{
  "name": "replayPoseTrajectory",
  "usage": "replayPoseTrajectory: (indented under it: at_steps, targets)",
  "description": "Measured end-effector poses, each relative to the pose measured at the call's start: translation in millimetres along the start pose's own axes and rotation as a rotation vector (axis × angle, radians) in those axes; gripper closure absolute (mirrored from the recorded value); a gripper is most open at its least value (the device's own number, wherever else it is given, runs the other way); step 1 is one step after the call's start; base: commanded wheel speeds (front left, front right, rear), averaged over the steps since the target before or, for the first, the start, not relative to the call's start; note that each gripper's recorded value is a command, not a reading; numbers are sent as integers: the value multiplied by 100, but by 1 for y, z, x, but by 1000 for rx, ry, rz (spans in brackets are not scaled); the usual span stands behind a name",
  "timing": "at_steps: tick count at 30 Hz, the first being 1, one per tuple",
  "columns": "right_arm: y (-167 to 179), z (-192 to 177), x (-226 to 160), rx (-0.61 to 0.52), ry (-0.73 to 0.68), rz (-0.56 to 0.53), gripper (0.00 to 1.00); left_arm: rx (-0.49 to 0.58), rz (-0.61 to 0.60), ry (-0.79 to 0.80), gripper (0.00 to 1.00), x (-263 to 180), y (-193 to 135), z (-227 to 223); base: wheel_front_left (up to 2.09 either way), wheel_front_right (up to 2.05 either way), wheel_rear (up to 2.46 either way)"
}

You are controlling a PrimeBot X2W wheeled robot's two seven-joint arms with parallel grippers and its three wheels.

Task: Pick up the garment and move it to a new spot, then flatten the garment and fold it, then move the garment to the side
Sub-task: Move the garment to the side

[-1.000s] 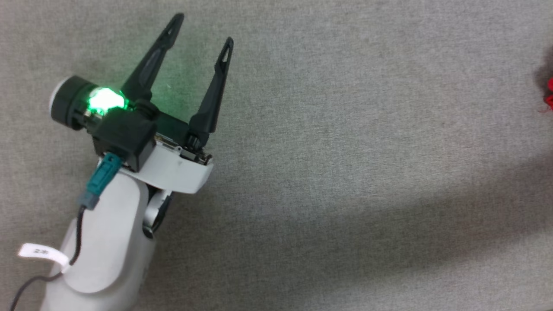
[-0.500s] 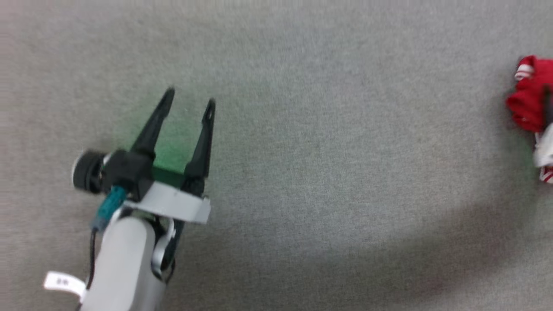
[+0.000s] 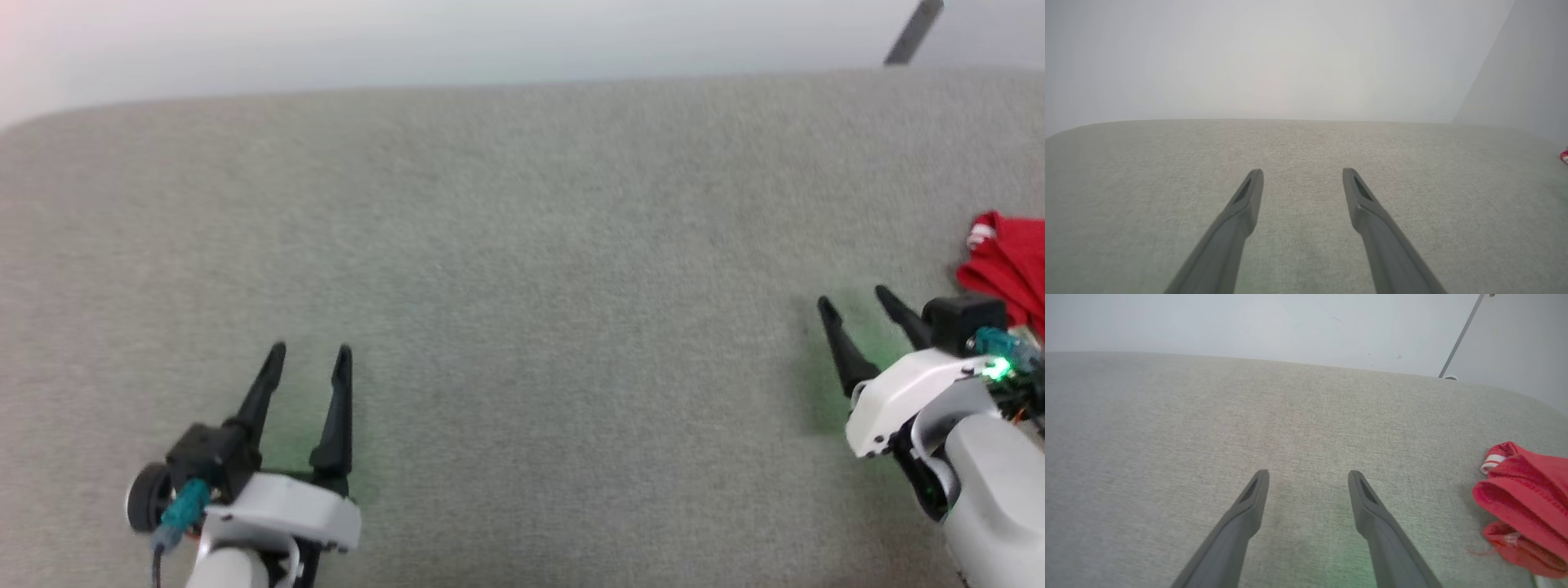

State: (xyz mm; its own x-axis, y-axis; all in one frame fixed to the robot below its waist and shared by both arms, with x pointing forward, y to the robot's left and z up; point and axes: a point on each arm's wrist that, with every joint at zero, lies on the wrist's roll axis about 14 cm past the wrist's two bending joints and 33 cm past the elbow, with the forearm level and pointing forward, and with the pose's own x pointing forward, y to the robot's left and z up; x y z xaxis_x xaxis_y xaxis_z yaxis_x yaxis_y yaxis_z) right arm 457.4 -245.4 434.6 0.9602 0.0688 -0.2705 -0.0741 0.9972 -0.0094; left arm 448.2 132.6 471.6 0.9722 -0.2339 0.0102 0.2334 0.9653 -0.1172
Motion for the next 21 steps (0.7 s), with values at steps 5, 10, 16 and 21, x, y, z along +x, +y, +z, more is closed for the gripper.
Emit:
replayPoseTrajectory:
  at_steps: [5, 10, 16, 21]
  targets:
    - [27, 26, -7, 49, -92, 60, 0, 10, 80, -16, 0, -33, 20, 12, 0, 0, 0]
    - [38, 54, -22, 101, -201, 77, 0, 17, 138, -40, 0, -62, 32, 23, 0, 0, 0]
    - [52, 54, -46, 106, -240, 104, 0, 1, 184, -89, 0, -90, 38, 37, 0, 0, 0]
    - [49, 50, -65, 114, -263, 93, 0, -9, 190, -102, 0, -106, 34, 40, 0, 0, 0]
